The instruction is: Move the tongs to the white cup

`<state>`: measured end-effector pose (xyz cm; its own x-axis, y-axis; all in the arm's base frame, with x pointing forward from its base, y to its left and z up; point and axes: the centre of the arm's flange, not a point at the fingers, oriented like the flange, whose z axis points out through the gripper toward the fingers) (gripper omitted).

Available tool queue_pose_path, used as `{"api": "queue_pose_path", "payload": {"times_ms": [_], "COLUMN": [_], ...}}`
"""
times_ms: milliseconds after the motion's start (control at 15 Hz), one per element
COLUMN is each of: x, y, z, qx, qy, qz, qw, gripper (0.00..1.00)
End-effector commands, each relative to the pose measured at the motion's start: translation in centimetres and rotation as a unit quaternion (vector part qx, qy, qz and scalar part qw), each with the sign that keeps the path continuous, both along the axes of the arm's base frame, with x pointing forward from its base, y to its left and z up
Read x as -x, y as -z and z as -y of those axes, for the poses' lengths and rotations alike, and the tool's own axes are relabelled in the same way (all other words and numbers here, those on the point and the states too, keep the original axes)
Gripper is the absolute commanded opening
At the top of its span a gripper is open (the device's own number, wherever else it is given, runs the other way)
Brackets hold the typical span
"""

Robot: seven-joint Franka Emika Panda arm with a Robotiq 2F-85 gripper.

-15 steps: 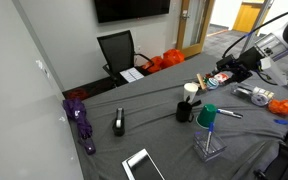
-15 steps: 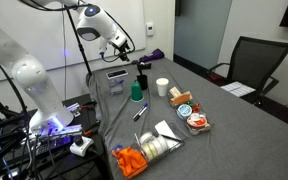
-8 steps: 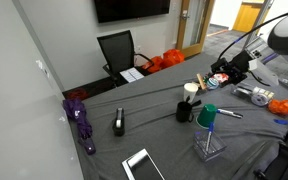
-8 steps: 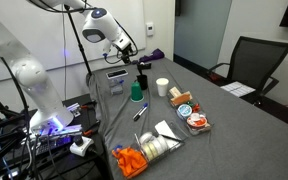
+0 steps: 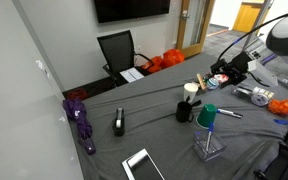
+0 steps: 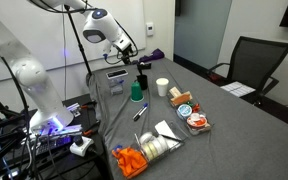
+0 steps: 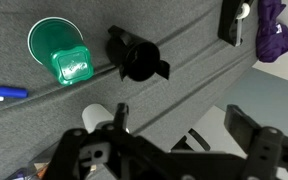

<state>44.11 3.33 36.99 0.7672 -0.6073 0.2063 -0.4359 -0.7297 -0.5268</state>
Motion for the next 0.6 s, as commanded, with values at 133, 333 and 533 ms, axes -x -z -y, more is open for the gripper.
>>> {"api": "queue_pose_path", "payload": {"times_ms": [133, 333, 533], "x": [-1.6, -2.3, -3.4], "y": [3.0, 4.6, 5.9], "z": [1.0, 1.3, 1.1], "qx": [0.011, 0.014, 0.016], "qy": [0.010, 0.012, 0.017], "qz": [-0.017, -0.025, -0.023], "qw": [0.9997, 0.9995, 0.9995], "gripper": [1.00, 1.00, 1.00]}}
